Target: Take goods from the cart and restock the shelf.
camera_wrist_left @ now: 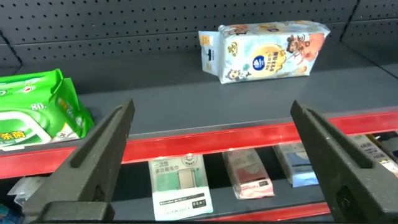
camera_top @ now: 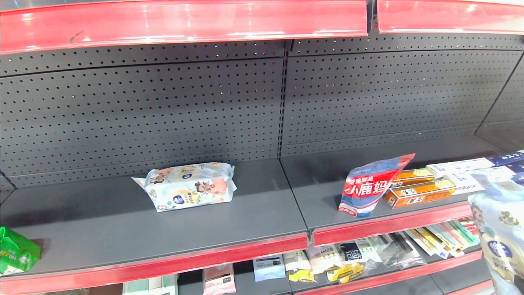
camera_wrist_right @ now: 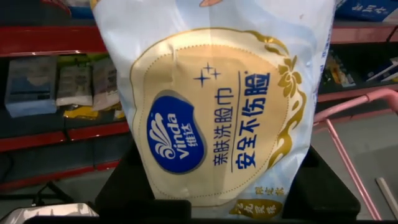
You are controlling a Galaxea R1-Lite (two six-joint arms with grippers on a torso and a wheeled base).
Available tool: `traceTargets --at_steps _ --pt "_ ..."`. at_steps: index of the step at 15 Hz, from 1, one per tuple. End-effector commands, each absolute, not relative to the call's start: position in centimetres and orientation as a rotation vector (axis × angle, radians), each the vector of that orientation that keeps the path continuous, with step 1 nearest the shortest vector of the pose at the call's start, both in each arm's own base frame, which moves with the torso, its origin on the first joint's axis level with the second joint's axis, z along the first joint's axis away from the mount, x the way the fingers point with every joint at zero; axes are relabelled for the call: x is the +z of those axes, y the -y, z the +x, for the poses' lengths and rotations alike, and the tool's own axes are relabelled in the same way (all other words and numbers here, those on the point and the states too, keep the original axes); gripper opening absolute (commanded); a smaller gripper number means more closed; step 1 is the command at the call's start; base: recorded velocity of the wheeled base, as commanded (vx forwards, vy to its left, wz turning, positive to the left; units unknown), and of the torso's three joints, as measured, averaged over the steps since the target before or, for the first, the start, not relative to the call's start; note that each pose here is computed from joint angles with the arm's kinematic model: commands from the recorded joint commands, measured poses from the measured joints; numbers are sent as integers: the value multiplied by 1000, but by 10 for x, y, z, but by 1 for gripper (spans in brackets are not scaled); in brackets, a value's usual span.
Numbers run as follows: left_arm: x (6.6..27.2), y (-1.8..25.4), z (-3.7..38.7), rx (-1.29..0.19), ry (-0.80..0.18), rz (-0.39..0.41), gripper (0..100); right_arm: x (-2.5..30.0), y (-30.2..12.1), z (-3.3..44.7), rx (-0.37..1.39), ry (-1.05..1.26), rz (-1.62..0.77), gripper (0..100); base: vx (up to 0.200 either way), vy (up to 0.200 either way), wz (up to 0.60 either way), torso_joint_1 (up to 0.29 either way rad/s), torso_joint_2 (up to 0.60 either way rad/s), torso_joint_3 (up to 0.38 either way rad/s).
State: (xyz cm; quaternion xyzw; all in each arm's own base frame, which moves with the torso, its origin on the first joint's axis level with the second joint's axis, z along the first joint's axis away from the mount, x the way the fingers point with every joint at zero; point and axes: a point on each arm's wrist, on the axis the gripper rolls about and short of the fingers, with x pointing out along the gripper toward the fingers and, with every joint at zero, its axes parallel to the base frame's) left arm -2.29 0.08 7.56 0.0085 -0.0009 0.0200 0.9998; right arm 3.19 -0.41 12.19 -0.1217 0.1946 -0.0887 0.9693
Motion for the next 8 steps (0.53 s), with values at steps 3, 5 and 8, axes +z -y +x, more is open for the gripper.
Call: traceTargets --at_steps 3,5,8 --pt "76 -1 -23 41 1 17 100 119 5 24 -185 -393 -248 0 0 0 0 0 0 0" --pt "76 -1 -23 41 1 17 100 116 5 20 -187 -401 -248 0 0 0 600 2 2 0" --pt "76 -1 -23 41 1 17 100 110 6 13 -189 -400 -250 0 0 0 200 1 1 -1"
